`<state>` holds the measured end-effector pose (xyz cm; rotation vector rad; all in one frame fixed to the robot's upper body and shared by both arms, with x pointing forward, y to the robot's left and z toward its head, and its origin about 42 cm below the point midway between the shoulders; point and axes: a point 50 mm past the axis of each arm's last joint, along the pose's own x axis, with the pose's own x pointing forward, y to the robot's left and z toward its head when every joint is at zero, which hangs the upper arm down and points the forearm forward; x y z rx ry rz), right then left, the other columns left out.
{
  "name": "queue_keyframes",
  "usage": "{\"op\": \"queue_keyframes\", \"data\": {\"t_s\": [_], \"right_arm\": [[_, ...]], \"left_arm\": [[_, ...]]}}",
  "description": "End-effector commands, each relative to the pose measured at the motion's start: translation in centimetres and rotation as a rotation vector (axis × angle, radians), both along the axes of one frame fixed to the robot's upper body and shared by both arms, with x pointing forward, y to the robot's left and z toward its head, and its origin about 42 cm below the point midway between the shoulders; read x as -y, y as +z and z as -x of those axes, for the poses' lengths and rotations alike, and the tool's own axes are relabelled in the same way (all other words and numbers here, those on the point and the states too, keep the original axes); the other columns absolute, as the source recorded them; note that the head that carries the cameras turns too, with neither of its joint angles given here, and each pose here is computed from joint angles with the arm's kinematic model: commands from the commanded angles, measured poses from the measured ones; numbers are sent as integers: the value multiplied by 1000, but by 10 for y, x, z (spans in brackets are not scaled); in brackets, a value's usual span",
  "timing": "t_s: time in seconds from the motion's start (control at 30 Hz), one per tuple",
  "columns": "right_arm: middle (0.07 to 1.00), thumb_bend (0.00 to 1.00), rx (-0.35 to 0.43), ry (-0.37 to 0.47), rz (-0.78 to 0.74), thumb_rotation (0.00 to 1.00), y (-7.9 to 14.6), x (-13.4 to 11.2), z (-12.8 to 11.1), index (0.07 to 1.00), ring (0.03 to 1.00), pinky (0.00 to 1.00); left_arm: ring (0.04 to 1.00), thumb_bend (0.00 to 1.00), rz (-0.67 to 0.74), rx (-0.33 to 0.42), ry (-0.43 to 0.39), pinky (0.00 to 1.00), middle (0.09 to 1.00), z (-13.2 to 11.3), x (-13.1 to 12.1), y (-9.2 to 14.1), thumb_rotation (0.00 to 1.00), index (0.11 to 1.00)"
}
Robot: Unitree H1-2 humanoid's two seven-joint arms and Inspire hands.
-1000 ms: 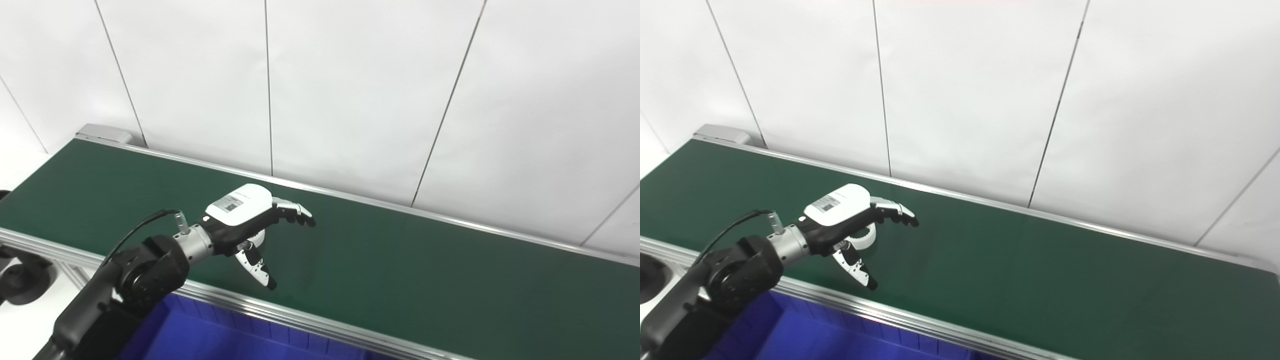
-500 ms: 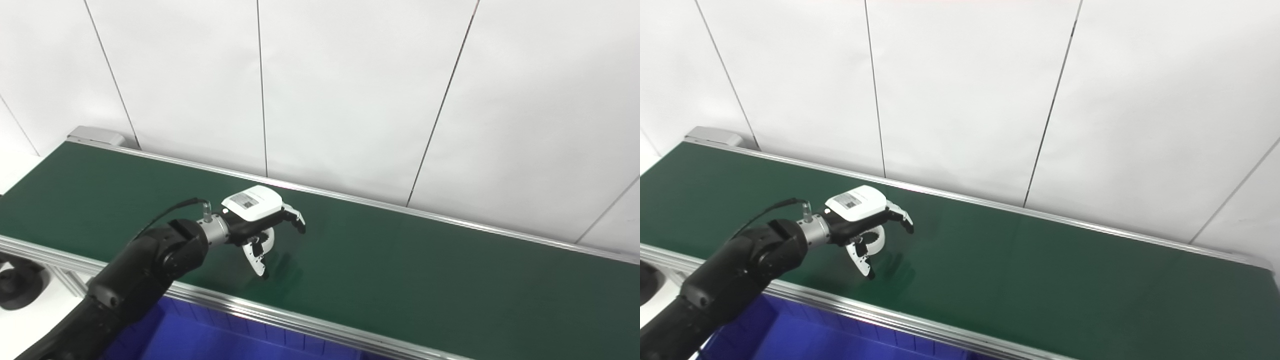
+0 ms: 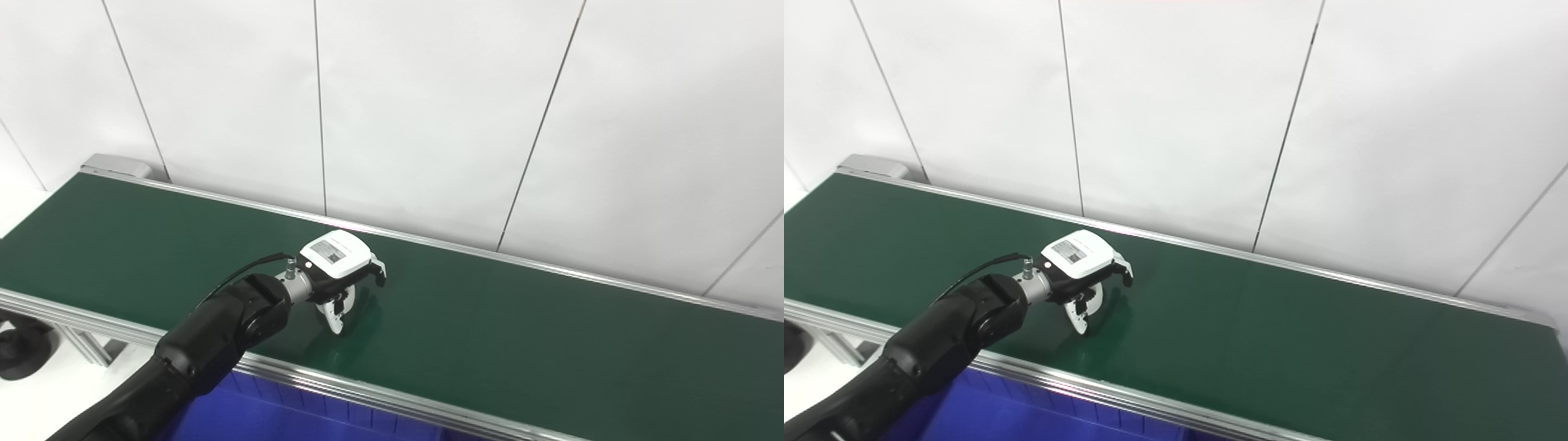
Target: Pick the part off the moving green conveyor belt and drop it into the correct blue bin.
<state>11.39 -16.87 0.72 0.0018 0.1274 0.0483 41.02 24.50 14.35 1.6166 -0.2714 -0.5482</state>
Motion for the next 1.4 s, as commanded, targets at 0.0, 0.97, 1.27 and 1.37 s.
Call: {"op": "queue_keyframes", "data": {"t_s": [0.0,0.97,1.27,1.37], "right_arm": [[1000,805,90,-3,-17,1000,14,-2,-4,1000,978,908],[1000,796,80,4,-31,1000,25,-6,4,1000,972,911],[1000,809,82,8,-31,1000,26,-8,4,1000,975,910],[1000,810,80,13,-31,1000,26,-8,4,1000,976,911]], "left_arm": [[753,1000,3,108,26,658,736,-12,-1,18,56,667],[293,522,53,33,15,215,434,-13,34,-20,0,501],[271,522,105,64,-11,192,433,-16,43,-11,0,498],[306,522,116,66,-17,223,434,-15,47,-5,0,507]]}}
